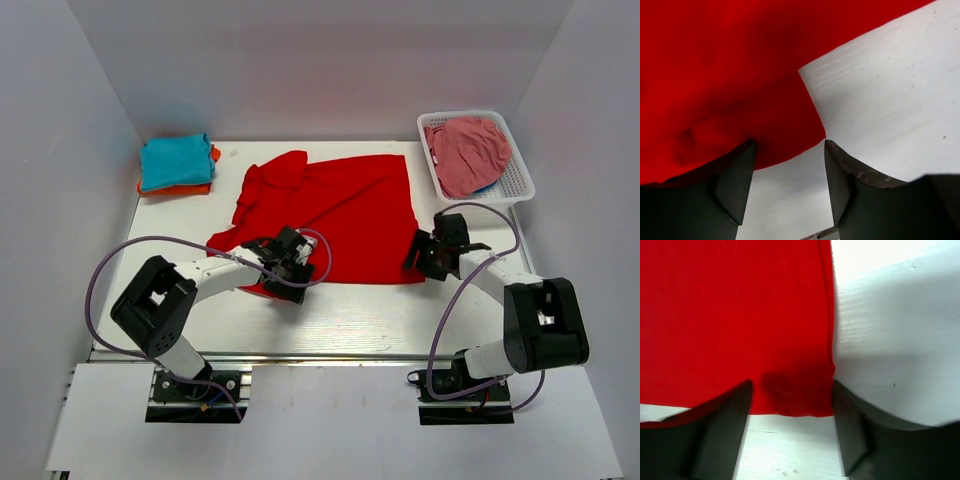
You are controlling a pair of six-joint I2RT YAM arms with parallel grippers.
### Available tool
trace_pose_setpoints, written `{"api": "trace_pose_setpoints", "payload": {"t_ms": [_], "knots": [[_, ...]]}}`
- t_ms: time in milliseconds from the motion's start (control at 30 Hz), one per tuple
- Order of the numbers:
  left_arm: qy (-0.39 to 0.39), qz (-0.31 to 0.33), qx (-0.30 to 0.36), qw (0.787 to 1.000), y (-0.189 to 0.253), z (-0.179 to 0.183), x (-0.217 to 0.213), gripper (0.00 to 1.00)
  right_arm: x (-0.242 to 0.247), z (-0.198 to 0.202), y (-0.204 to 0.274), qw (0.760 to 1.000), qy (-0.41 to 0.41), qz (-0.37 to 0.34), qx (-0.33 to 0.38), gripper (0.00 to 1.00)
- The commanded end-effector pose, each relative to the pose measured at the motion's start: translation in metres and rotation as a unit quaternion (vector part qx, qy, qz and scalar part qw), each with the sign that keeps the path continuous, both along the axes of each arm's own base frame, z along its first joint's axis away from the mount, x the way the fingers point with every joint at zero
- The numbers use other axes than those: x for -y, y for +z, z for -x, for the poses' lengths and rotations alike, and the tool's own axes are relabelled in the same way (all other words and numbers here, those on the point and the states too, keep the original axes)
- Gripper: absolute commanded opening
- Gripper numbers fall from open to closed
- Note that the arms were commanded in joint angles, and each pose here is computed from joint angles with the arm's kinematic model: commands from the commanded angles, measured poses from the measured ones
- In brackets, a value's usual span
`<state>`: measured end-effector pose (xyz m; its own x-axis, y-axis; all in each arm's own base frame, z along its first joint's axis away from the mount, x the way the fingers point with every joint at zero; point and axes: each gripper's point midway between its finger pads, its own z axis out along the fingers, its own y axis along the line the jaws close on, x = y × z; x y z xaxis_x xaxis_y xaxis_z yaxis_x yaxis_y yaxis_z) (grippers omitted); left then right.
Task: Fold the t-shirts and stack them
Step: Flatten out the tshirt
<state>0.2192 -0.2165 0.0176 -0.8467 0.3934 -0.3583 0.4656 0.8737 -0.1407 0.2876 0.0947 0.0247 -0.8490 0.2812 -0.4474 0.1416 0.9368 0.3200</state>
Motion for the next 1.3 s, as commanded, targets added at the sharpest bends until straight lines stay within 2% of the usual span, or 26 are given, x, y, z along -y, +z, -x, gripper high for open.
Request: {"api": "trace_pose_setpoints", "payload": {"t_ms": [0,33,67,100,133,167,267,367,467,500,700,800,867,967,1100,1133,1167,1200,1233,1267], "knots": [[-0.013,-0.004,-0.008,1.000,-0.010,0.003,0.005,0.66,-0.005,0.007,-0.011,1.000,0.010,-0.019,-0.018,0.64],[-0.013,-0.007,-0.011,1.000,-0.013,0.006,0.003,0.63,-0.006,0.008,-0.012,0.999,0.013,-0.023,-0.018,0.57],[-0.013,-0.007,-0.011,1.000,-0.013,0.006,0.002,0.50,-0.008,0.006,-0.010,0.999,0.019,-0.027,-0.011,0.35],[-0.013,-0.010,-0.015,1.000,-0.015,0.008,0.000,0.39,-0.010,0.007,-0.009,0.999,0.022,-0.032,-0.012,0.25],[-0.020,-0.007,-0.018,1.000,-0.015,0.012,0.004,0.26,-0.011,0.007,-0.007,0.999,0.028,-0.033,-0.007,0.18],[-0.012,-0.018,-0.026,0.999,-0.019,0.017,-0.003,0.00,-0.011,0.007,-0.004,0.999,0.029,-0.035,-0.005,0.10],[0.010,-0.033,-0.034,0.999,-0.015,0.024,-0.009,0.00,-0.006,0.004,-0.001,1.000,0.023,-0.019,0.001,0.00],[0.015,-0.017,-0.048,0.999,0.005,0.038,-0.008,0.00,-0.003,-0.003,0.006,1.000,0.014,-0.014,0.007,0.00],[0.022,-0.030,-0.058,0.998,0.024,0.053,-0.021,0.00,0.001,-0.012,0.018,1.000,0.008,-0.009,0.017,0.00],[0.023,-0.012,-0.055,0.998,0.037,0.057,-0.019,0.00,0.002,-0.012,0.022,1.000,0.008,-0.005,0.018,0.00],[-0.022,0.017,-0.138,0.990,0.058,0.106,-0.023,0.00,0.016,-0.019,0.043,0.999,-0.016,0.016,0.031,0.00],[-0.070,0.048,-0.215,0.973,0.056,0.143,-0.021,0.00,0.021,-0.015,0.044,0.999,-0.024,0.019,0.027,0.00],[-0.088,0.021,-0.250,0.964,0.050,0.163,-0.040,0.00,0.028,-0.015,0.044,0.999,-0.034,0.032,0.027,0.00],[-0.113,-0.003,-0.288,0.951,0.053,0.186,-0.062,0.00,0.032,-0.014,0.042,0.998,-0.038,0.036,0.020,0.00],[-0.135,0.031,-0.313,0.940,0.059,0.202,-0.060,0.00,0.037,-0.015,0.040,0.998,-0.048,0.040,0.016,0.00],[-0.135,0.031,-0.313,0.940,0.059,0.202,-0.060,0.06,0.036,-0.014,0.039,0.998,-0.044,0.039,0.013,0.00],[-0.130,0.026,-0.298,0.945,0.061,0.194,-0.058,0.27,0.036,-0.015,0.039,0.998,-0.042,0.038,0.013,0.00],[-0.123,0.013,-0.280,0.952,0.060,0.186,-0.059,0.99,0.035,-0.012,0.037,0.999,-0.039,0.035,0.004,0.27],[-0.118,0.012,-0.269,0.956,0.063,0.181,-0.057,1.00,0.034,-0.012,0.036,0.999,-0.036,0.034,0.002,0.41],[-0.123,0.028,-0.249,0.960,0.072,0.171,-0.046,1.00,0.034,-0.011,0.035,0.999,-0.029,0.037,0.001,0.49]]}}
